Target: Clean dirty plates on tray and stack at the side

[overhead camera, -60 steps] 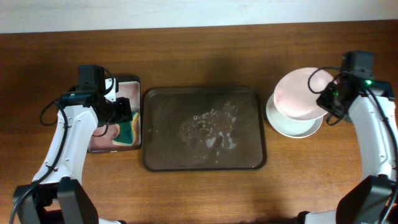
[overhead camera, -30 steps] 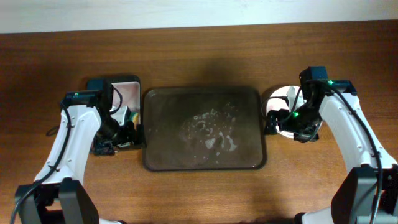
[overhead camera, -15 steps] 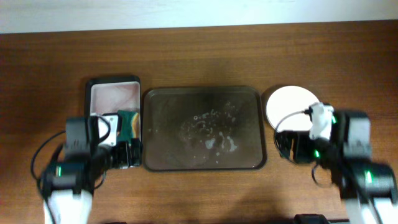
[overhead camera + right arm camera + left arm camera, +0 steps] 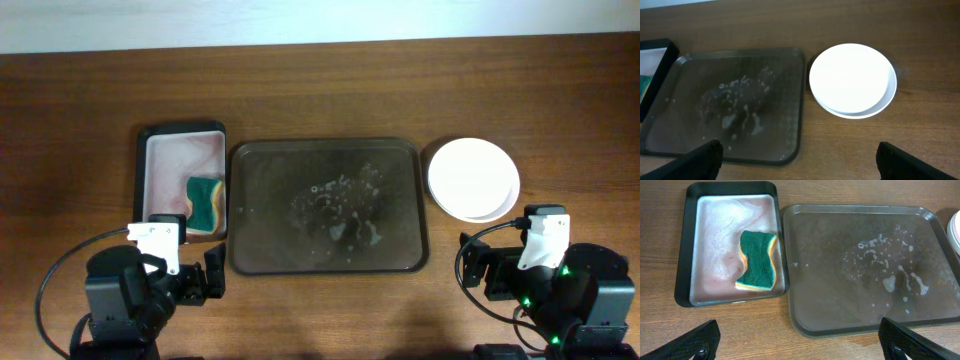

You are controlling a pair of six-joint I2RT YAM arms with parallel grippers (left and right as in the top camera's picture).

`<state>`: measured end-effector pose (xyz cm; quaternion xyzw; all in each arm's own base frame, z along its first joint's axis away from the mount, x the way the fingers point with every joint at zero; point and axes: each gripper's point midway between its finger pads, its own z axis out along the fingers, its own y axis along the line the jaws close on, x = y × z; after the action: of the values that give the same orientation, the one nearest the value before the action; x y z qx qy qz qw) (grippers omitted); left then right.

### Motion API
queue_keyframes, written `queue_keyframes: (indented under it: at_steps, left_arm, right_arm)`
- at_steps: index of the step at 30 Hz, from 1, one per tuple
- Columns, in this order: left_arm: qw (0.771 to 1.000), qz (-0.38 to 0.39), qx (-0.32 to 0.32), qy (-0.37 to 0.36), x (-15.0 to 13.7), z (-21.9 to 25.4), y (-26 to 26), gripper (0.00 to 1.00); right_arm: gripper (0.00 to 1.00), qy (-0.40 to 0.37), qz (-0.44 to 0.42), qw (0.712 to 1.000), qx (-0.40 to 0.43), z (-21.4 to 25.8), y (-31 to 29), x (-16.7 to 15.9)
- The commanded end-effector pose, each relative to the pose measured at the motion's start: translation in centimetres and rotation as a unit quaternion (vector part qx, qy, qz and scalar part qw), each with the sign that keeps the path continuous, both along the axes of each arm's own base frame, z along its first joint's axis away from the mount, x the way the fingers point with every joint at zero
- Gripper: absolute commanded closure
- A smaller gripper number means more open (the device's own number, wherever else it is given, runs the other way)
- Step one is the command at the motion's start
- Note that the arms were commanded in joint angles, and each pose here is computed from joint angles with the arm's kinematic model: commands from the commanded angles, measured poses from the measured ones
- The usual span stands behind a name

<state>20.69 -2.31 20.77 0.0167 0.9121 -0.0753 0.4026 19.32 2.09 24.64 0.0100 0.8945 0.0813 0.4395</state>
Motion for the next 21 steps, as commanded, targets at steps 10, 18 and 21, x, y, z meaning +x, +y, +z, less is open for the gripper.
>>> queue_keyframes:
  at_steps: [10, 18, 21]
  left_arm:
    - [1.000, -0.011, 0.002, 0.002, -0.1, -0.4, -0.2, 0.01]
    - [1.000, -0.011, 0.002, 0.002, -0.1, -0.4, -0.2, 0.01]
    - [1.000, -0.011, 0.002, 0.002, -0.1, -0.4, -0.2, 0.01]
  right_arm:
    - [0.01, 0.004, -0.012, 1.000, -0.013, -0.4, -0.6, -0.3]
    - [0.01, -0.111, -0.003, 0.994, -0.019, 0.2, -0.2, 0.5]
    - [0.01, -0.187, 0.006, 0.982, -0.017, 0.0, 0.3, 1.1]
